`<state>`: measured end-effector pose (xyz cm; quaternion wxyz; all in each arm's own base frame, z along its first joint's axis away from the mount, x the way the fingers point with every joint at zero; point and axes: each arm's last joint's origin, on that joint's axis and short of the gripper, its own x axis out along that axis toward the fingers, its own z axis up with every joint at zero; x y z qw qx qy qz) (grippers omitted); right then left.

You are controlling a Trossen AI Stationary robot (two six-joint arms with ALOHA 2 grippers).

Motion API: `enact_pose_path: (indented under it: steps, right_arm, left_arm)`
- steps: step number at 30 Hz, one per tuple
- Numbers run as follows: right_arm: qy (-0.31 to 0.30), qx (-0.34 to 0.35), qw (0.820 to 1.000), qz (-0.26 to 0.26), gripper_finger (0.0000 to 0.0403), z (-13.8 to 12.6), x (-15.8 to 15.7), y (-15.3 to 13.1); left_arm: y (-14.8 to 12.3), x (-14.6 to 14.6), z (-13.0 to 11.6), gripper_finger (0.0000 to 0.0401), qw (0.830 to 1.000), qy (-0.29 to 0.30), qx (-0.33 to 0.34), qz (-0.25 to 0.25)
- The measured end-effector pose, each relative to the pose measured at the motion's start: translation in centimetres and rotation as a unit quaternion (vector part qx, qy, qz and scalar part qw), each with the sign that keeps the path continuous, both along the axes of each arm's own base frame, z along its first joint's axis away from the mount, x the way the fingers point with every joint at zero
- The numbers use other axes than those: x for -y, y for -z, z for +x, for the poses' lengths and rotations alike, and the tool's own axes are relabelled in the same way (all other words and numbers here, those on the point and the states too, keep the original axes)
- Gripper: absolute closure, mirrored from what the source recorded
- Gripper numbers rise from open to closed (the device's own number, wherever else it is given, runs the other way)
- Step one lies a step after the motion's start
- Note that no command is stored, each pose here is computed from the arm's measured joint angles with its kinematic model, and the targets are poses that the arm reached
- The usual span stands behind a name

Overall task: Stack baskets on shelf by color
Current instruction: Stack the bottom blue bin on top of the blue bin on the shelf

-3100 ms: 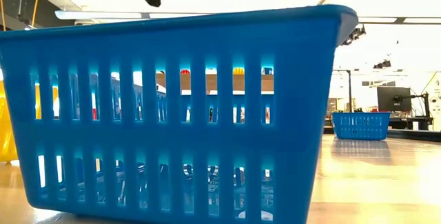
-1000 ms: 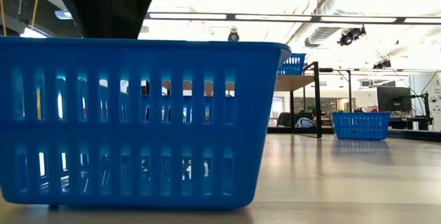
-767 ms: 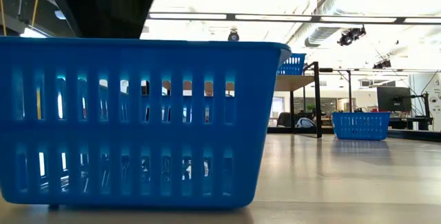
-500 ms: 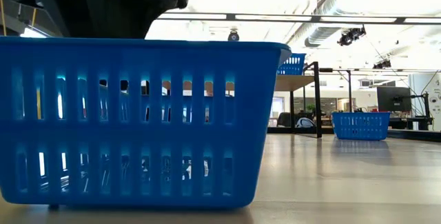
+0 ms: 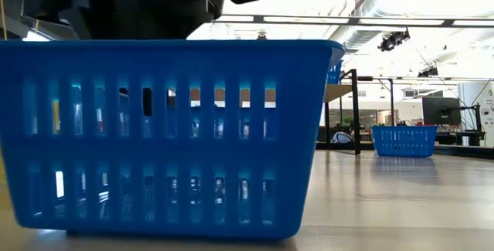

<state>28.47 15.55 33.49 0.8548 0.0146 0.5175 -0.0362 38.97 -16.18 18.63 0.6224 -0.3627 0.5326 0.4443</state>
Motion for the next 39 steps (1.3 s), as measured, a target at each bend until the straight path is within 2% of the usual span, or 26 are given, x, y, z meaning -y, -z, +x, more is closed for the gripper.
enact_pose_path:
  steps: [12,19,27,39]
  right_arm:
    - [-0.032,0.001,0.999,0.007,0.0316,-0.4,-1.0,0.0]
    - [-0.105,0.012,0.994,0.0,0.0316,-0.6,-2.0,-0.2]
    - [-0.168,0.045,0.984,0.029,0.0316,0.0,-2.8,-0.6]
    - [-0.186,0.043,0.981,0.033,0.0316,0.0,-2.9,-0.6]
  left_arm:
    - [0.2,-0.7,0.3,0.0393,1.0,0.013,0.003,0.014]
    - [0.0,-2.7,1.0,0.0395,1.0,0.007,0.0,0.006]
    - [-2.6,-7.2,3.5,0.0398,0.999,0.031,0.037,-0.003]
    - [-7.6,-12.8,5.8,0.0399,0.992,0.043,0.118,0.019]
